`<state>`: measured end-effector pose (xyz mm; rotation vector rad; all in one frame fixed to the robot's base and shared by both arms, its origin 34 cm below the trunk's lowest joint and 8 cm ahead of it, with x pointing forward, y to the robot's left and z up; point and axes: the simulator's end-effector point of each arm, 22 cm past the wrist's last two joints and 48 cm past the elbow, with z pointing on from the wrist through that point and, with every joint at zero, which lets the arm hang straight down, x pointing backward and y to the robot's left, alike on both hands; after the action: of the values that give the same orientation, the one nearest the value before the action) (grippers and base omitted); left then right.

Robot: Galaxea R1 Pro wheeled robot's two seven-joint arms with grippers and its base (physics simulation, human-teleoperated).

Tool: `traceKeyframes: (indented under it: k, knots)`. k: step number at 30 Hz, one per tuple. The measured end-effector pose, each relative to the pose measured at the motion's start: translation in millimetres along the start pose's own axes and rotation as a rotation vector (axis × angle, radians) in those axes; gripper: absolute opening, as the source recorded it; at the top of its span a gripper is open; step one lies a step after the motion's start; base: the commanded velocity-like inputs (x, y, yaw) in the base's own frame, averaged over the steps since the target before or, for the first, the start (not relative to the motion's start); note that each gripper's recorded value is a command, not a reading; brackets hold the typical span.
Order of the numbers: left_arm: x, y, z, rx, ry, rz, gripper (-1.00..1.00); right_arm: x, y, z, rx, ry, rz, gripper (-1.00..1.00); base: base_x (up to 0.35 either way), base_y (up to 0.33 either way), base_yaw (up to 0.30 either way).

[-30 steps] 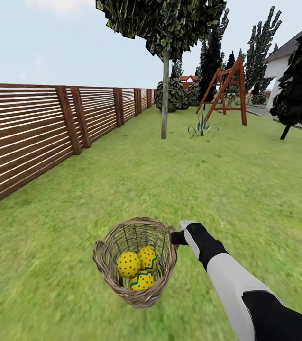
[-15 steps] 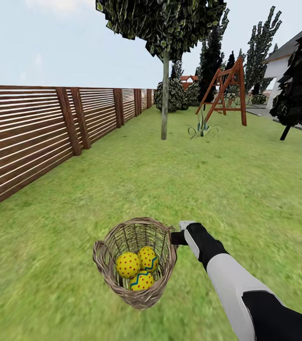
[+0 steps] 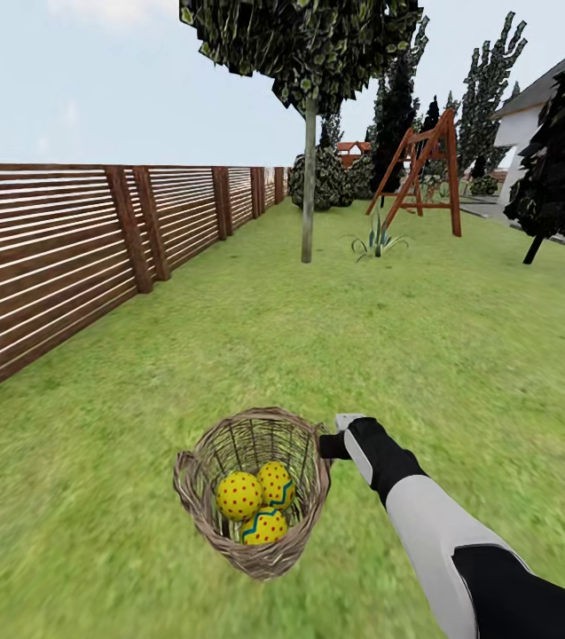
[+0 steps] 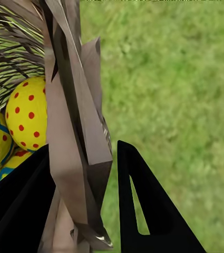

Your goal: Take the three Easter eggs out of the wicker basket on the lawn in the garden, then place them on the lawn next to a single tree (choose any tree) so that all three eggs are next to the same tree and none are left in the basket.

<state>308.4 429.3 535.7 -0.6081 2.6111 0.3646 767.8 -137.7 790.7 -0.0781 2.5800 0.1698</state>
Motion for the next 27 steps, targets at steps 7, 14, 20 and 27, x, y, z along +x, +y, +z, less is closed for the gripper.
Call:
traceKeyframes:
  k: [7, 14, 20, 27]
  knots:
    - [-4, 2, -8.9, 0.0, 0.0, 0.0, 1.0, -5, 3, -8.7, -0.002, 0.0, -0.005, -1.0, 0.0, 0.0, 0.0]
    - [-8, 4, -17.6, 0.0, 0.0, 0.0, 1.0, -18, 5, -20.5, -0.002, -0.021, -0.007, -1.0, 0.0, 0.0, 0.0]
    - [-11, 5, -24.8, 0.0, 0.0, 0.0, 1.0, -25, 6, -29.2, -0.003, -0.03, -0.009, -1.0, 0.0, 0.0, 0.0]
    - [-14, 7, -33.0, 0.0, 0.0, 0.002, 1.0, -28, 6, -37.0, -0.004, -0.029, -0.006, -1.0, 0.0, 0.0, 0.0]
